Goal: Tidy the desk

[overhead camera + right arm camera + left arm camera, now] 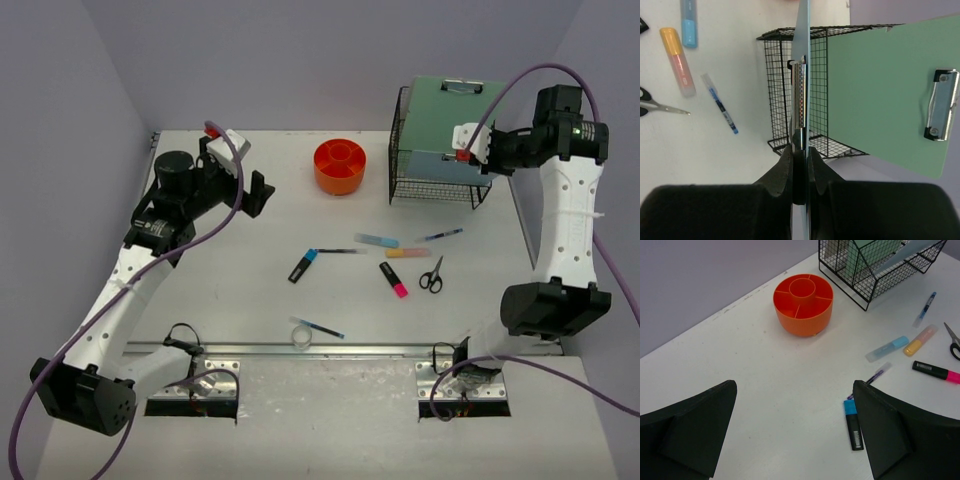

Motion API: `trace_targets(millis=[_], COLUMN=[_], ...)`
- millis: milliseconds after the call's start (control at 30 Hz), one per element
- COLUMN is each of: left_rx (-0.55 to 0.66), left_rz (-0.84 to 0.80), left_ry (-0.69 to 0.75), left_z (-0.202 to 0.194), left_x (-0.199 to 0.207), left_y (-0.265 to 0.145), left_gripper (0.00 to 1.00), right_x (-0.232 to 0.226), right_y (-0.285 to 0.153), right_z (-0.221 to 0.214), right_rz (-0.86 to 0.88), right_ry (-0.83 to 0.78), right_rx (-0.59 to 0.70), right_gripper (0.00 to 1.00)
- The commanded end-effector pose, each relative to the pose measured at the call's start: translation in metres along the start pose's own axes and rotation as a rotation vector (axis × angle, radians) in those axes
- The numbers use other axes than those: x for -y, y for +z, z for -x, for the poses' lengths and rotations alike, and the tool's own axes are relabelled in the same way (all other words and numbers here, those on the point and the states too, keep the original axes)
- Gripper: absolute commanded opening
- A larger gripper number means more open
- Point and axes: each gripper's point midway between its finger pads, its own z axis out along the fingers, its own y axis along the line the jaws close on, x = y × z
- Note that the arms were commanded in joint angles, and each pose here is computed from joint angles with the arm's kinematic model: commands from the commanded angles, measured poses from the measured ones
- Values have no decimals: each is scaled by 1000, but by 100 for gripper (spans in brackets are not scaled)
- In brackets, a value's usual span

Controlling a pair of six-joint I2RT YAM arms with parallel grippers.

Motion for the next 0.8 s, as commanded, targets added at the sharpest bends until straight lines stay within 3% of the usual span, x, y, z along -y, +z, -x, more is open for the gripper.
trace_targets(millis=[0, 100, 167, 300, 433, 633, 767], left_rx=[66, 58, 54, 38, 31, 12, 1], left_rz=[-17, -21, -20, -23, -26, -30, -33], left_ry=[14, 12, 11, 8, 12, 13, 13], left_z=[27, 24, 23, 17, 15, 7, 2], left_x=[2, 2, 2, 1, 0, -2, -3], left_y=[1, 3, 5, 9, 14, 21, 25], left_gripper=[100, 100, 100, 100, 100, 100, 100], right_x=[10, 15, 19, 35, 61, 115, 132], right_y=[12, 23, 28, 38, 44, 37, 42], right_z=[5, -4, -11, -25, -36, -43, -40], right_rz=[19, 32, 23, -38, -147, -382, -509], right_ry=[0, 35, 67, 129, 184, 329, 362], right_rx=[96, 94, 81, 54, 27, 20, 16], right_gripper=[0, 0, 8, 50, 81, 97, 98])
